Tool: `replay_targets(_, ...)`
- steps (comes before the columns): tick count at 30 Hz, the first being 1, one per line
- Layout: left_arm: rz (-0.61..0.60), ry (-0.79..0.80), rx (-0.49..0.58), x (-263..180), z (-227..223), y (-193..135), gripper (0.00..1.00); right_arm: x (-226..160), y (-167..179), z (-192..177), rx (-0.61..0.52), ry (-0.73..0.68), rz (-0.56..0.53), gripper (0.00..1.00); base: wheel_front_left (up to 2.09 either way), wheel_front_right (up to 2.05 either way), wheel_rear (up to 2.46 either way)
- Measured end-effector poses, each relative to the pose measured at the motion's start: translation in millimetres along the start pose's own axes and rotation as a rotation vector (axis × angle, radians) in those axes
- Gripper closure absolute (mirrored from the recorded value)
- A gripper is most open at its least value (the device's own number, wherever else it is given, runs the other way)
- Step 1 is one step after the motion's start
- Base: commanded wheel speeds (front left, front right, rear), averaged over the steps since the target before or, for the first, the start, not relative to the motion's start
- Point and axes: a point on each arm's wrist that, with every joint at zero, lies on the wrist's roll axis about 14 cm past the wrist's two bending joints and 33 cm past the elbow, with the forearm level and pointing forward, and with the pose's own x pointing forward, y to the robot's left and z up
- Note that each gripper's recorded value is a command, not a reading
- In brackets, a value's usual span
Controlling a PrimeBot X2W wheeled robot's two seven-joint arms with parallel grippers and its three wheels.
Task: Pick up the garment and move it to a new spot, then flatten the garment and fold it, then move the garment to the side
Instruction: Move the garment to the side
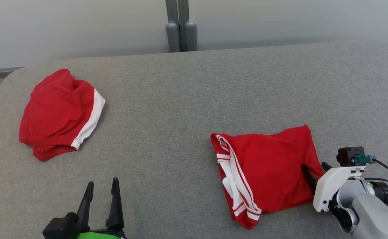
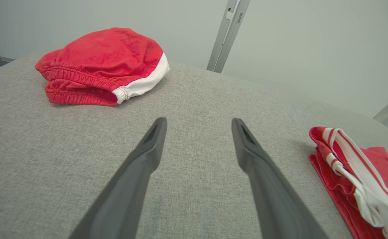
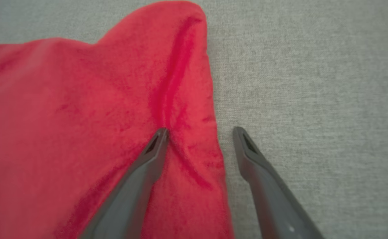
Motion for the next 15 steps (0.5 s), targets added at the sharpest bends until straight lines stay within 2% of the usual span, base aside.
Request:
replay_targets(2, 0.01, 0.0, -0.002, 0, 0, 3, 0.0, 3, 6, -3, 0.004, 0.021, 0.024, 0.0, 0.0, 0.0, 0.0)
replay_targets(3, 0.016, 0.0, -0.001, 0, 0, 4, 0.0, 4, 7, -2, 0.012, 0.02, 0.032, 0.25, 0.0, 0.0, 0.0)
replay_targets(4, 0.017, -0.001, -0.001, 0, 0, 5, 0.0, 4, 7, 0, 0.015, 0.012, 0.035, 0.99, 0.0, 0.0, 0.0)
replay_targets(11, -0.016, 0.013, -0.001, 9, -4, -5, 0.0, -4, 7, 1, 0.054, 0.0, 0.056, 1.0, 0.0, 0.0, 0.0)
replay_targets(15, -0.086, 0.019, 0.012, 23, -6, -24, 0.0, -8, -23, 16, 0.026, -0.032, -0.005, 1.0, 0.0, 0.0, 0.0)
